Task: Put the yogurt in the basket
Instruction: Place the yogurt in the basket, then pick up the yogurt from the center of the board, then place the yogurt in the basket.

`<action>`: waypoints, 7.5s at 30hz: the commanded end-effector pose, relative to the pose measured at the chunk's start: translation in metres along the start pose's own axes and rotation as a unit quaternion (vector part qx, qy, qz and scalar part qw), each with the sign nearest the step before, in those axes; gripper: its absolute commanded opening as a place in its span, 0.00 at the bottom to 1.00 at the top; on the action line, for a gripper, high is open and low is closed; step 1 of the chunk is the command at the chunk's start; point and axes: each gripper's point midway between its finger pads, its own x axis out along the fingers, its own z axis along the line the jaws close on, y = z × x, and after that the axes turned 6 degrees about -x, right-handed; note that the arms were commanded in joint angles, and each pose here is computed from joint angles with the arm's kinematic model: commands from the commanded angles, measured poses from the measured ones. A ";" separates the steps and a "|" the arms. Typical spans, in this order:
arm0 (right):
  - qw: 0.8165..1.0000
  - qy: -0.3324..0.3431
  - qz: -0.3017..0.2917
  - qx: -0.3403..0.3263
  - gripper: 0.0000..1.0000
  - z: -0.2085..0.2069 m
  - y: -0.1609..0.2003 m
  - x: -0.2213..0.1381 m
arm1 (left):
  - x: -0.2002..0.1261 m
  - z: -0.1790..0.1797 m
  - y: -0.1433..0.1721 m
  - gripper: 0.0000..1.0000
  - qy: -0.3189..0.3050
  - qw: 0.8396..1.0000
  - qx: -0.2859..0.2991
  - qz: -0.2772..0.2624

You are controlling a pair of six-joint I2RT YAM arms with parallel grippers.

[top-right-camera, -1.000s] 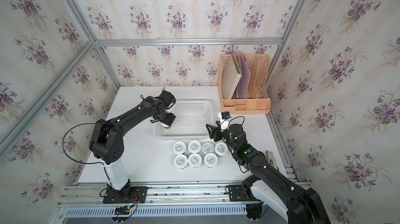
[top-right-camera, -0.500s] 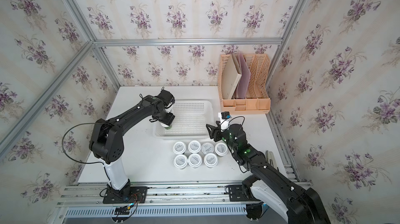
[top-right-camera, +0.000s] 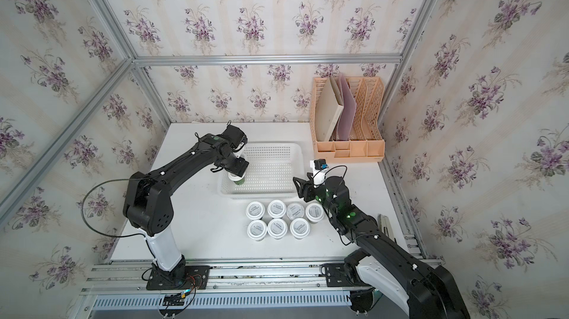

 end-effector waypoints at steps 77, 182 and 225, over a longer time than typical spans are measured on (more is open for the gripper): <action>1.000 -0.004 -0.004 0.001 0.70 0.003 -0.008 0.000 | -0.073 -0.164 0.187 0.82 0.100 0.988 0.114 0.025; 1.000 -0.004 0.000 0.001 0.70 0.003 -0.006 0.001 | -0.136 -0.057 0.085 0.68 0.053 0.995 0.075 -0.047; 1.000 -0.005 0.001 0.000 0.70 0.003 -0.007 0.002 | -0.033 -0.030 0.061 0.68 0.069 0.996 0.035 0.042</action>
